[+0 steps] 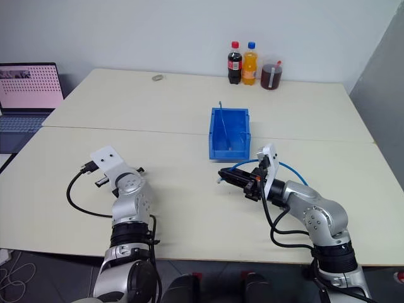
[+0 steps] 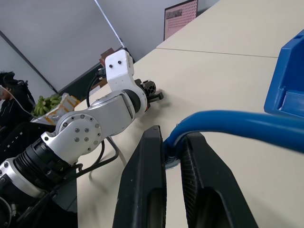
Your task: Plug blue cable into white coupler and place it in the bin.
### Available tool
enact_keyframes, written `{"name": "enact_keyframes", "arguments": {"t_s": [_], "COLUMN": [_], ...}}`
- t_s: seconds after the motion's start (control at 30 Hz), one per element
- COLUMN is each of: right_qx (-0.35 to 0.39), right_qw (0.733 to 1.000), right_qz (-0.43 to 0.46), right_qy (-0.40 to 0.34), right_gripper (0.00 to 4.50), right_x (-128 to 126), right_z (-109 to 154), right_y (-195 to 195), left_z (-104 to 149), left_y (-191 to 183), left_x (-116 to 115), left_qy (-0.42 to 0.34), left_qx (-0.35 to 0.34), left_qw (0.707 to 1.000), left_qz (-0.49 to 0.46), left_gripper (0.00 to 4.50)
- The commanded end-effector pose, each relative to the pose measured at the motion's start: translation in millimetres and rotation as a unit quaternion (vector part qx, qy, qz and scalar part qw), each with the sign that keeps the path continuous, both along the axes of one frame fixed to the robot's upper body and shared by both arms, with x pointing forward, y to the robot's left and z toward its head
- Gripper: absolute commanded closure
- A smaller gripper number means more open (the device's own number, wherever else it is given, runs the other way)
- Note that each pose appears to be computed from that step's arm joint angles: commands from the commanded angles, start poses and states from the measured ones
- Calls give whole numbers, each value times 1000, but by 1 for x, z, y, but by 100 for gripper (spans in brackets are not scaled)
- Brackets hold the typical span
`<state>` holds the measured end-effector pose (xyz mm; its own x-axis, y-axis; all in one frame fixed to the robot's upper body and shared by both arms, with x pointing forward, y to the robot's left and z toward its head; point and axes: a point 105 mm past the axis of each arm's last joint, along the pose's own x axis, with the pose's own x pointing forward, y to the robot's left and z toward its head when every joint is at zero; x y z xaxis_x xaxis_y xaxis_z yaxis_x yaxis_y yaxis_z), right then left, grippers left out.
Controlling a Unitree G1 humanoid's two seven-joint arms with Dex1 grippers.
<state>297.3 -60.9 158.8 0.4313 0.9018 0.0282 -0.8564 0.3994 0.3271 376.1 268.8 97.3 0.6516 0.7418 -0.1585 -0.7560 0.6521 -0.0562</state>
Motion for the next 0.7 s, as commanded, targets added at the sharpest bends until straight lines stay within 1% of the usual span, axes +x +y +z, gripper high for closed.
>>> {"name": "enact_keyframes", "arguments": {"t_s": [0.03,0.13,0.2,0.27,0.33,0.4,0.47,0.5,0.53,0.57,0.6,0.67,0.7], "right_qx": [9,10,10,9,8,6,1,-1,-2,-4,-6,-11,-13], "right_qw": [999,999,999,999,999,999,999,999,999,998,998,998,998], "right_qz": [9,7,6,4,2,0,-2,-3,-3,-5,-7,-10,-11], "right_qy": [-31,-33,-35,-37,-40,-44,-50,-53,-54,-56,-59,-64,-65], "right_gripper": [437,437,437,437,437,437,437,437,437,437,437,437,437], "right_x": [-5,-6,-6,-7,-8,-8,-9,-10,-10,-11,-11,-13,-13], "right_z": [13,14,14,15,16,18,19,19,19,20,20,21,22], "right_y": [3,3,2,2,1,-1,-3,-4,-4,-6,-7,-10,-11], "left_z": [5,1,-3,-4,-8,-11,-18,-20,-22,-26,-27,-33,-35], "left_y": [-9,-26,-42,-56,-63,-70,-83,-93,-99,-106,-111,-113,-112], "left_x": [-4,-10,-16,-24,-34,-45,-57,-66,-73,-84,-98,-121,-126], "left_qy": [-21,-41,-51,-48,-33,-20,12,32,46,74,99,154,167], "left_qx": [1,-32,-66,-77,-74,-67,-62,-50,-44,-21,19,80,98], "left_qw": [999,993,980,963,946,921,879,843,816,773,715,601,567], "left_qz": [-30,-108,-182,-254,-313,-383,-473,-535,-574,-630,-691,-780,-801], "left_gripper": [370,370,370,370,370,370,370,370,370,370,370,370,370]}}
